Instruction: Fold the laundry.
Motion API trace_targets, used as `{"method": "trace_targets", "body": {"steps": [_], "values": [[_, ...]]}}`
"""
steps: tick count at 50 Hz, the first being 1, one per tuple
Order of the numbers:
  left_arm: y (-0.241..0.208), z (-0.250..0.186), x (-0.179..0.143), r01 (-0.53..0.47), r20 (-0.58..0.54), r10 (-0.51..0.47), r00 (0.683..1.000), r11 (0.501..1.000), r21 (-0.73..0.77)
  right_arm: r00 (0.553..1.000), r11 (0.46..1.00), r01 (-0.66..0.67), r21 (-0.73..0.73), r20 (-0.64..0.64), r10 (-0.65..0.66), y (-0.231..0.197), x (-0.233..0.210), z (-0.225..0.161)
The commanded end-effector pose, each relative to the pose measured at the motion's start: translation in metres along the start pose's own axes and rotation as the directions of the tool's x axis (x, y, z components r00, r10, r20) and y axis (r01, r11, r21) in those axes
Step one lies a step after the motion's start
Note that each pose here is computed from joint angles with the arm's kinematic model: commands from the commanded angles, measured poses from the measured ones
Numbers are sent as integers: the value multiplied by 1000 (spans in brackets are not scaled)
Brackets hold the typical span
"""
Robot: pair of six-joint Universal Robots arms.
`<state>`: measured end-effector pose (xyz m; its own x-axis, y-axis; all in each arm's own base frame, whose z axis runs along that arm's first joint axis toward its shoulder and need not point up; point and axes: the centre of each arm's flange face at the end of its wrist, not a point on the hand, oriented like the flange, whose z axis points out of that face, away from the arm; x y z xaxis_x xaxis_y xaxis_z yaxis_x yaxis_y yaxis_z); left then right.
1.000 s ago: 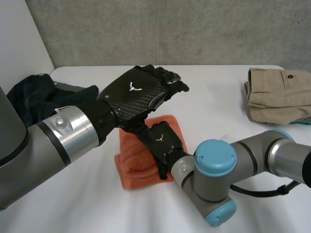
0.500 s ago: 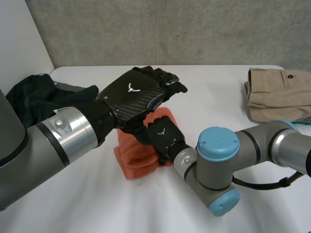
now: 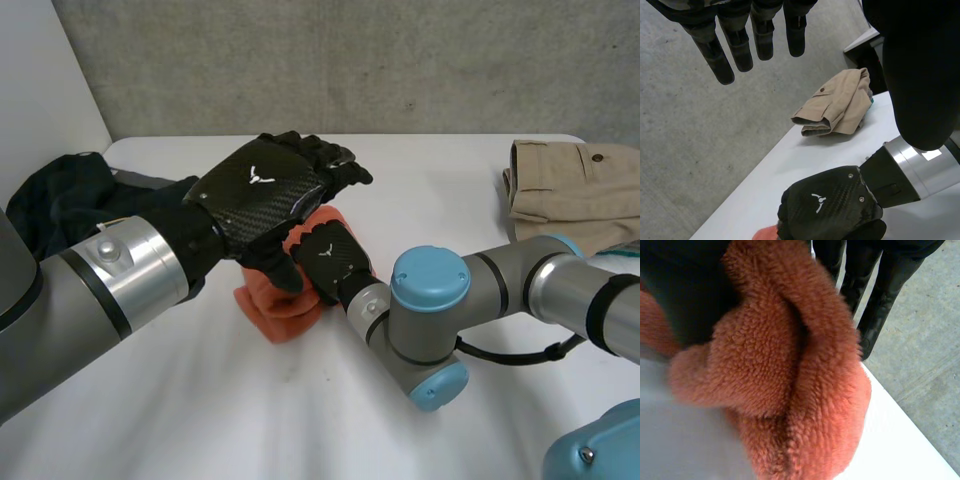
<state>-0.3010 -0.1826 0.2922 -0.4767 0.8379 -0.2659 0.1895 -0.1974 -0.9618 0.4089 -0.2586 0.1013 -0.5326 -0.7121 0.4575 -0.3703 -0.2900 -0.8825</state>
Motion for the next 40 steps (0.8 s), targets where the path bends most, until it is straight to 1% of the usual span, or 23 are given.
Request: {"method": "trace_targets", "body": {"steps": [1, 6, 7, 11, 14, 18, 19, 21, 22, 24, 25, 26, 29, 30, 33, 34, 37, 40], "values": [[0, 0, -5, 15, 14, -15, 1000, 1000, 2, 999, 1000, -3, -4, -46, 2, 2, 19, 3], [-3, -3, -9, 10, 29, -10, 1000, 1000, 10, 990, 1000, 2, -15, -144, -4, -2, 69, -3], [-3, -3, -10, 9, 33, -9, 999, 1000, 11, 984, 1000, 7, -26, -178, -12, 1, 89, -7], [-2, -4, -14, 12, 43, -12, 999, 1000, 7, 968, 999, 20, -29, -248, -26, 5, 130, -14], [-2, -4, -14, 11, 43, -11, 999, 1000, 8, 967, 999, 33, -7, -254, -33, 4, 146, -16], [-2, -4, -14, 16, 43, -16, 999, 1000, 8, 961, 994, 83, 74, -269, -60, -5, 177, -15], [-2, -4, -14, 22, 43, -22, 999, 1000, 9, 953, 985, 115, 128, -295, -73, -15, 192, -14], [-2, -4, -15, 26, 45, -27, 999, 1000, 11, 938, 972, 159, 176, -333, -93, -25, 208, -13], [-2, -4, -15, 29, 45, -30, 999, 1000, 11, 919, 959, 194, 208, -381, -103, -33, 226, -13], [-3, -3, -14, 34, 43, -34, 998, 999, 12, 900, 946, 225, 235, -421, -109, -41, 244, -13], [-3, -4, -14, 33, 44, -34, 998, 999, 13, 891, 940, 236, 244, -441, -109, -43, 254, -14], [-3, -4, -14, 33, 44, -34, 998, 999, 13, 867, 930, 259, 260, -487, -105, -51, 277, -18], [-4, -4, -14, 32, 43, -33, 999, 999, 14, 841, 918, 281, 278, -532, -97, -57, 305, -24], [-4, -4, -14, 31, 43, -32, 999, 999, 16, 821, 910, 300, 286, -563, -94, -61, 326, -30], [-5, -5, -14, 29, 44, -30, 999, 999, 19, 791, 905, 318, 282, -605, -89, -59, 353, -41], [-8, -6, -14, 25, 47, -26, 999, 999, 25, 774, 905, 328, 272, -627, -92, -55, 372, -51], [-9, -6, -14, 23, 48, -24, 999, 999, 28, 762, 905, 334, 264, -641, -94, -46, 389, -61], [-8, -7, -13, 26, 46, -27, 999, 999, 26, 769, 914, 323, 247, -631, -101, -28, 405, -72]]}}
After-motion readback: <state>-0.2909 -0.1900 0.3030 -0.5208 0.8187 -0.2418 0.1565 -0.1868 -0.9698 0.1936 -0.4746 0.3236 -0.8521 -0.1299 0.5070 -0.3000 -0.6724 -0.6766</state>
